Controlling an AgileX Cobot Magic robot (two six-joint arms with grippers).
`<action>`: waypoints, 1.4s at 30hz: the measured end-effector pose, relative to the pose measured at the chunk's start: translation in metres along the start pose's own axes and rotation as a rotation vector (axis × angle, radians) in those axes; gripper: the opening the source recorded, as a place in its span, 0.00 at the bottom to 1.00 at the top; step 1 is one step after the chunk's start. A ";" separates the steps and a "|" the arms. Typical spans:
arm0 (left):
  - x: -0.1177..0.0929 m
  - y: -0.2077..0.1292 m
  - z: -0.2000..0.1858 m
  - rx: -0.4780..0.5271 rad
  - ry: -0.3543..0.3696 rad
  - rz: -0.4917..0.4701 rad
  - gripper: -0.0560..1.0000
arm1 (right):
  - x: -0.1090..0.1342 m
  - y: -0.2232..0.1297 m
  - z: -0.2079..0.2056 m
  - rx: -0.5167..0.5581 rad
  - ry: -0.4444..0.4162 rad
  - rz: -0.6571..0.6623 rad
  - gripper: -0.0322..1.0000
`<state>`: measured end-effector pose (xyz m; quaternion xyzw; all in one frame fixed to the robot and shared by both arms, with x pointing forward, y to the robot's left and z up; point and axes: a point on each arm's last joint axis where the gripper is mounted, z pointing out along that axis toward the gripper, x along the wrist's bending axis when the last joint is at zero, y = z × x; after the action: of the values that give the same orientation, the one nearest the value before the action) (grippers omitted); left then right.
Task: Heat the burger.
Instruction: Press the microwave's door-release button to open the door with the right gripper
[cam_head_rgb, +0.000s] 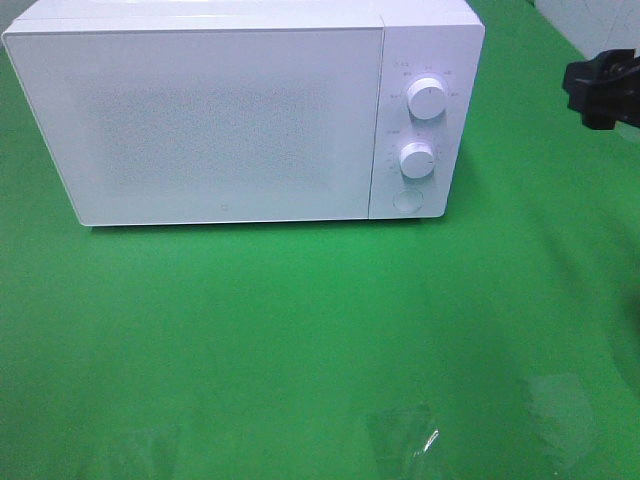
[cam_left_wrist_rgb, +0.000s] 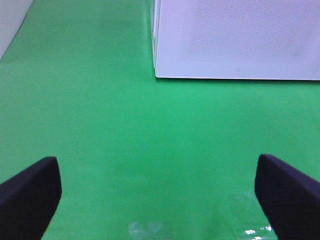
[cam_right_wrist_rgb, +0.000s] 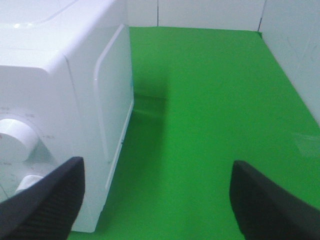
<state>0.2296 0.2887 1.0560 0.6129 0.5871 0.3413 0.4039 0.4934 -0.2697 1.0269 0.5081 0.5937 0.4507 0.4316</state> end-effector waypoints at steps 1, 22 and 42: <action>0.000 0.000 0.000 0.000 0.000 0.000 0.99 | 0.004 -0.001 0.002 -0.001 0.007 -0.008 0.77; 0.000 0.000 0.000 0.000 0.000 0.000 0.99 | 0.064 -0.024 -0.026 -0.183 -0.046 -0.004 0.77; 0.000 0.000 0.000 0.000 0.000 0.000 0.99 | 0.094 -0.069 -0.008 -0.045 -0.002 -0.036 0.77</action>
<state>0.2296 0.2887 1.0560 0.6129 0.5871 0.3413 0.4039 0.4604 -0.1824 0.9562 0.4878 0.5921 0.4558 0.4514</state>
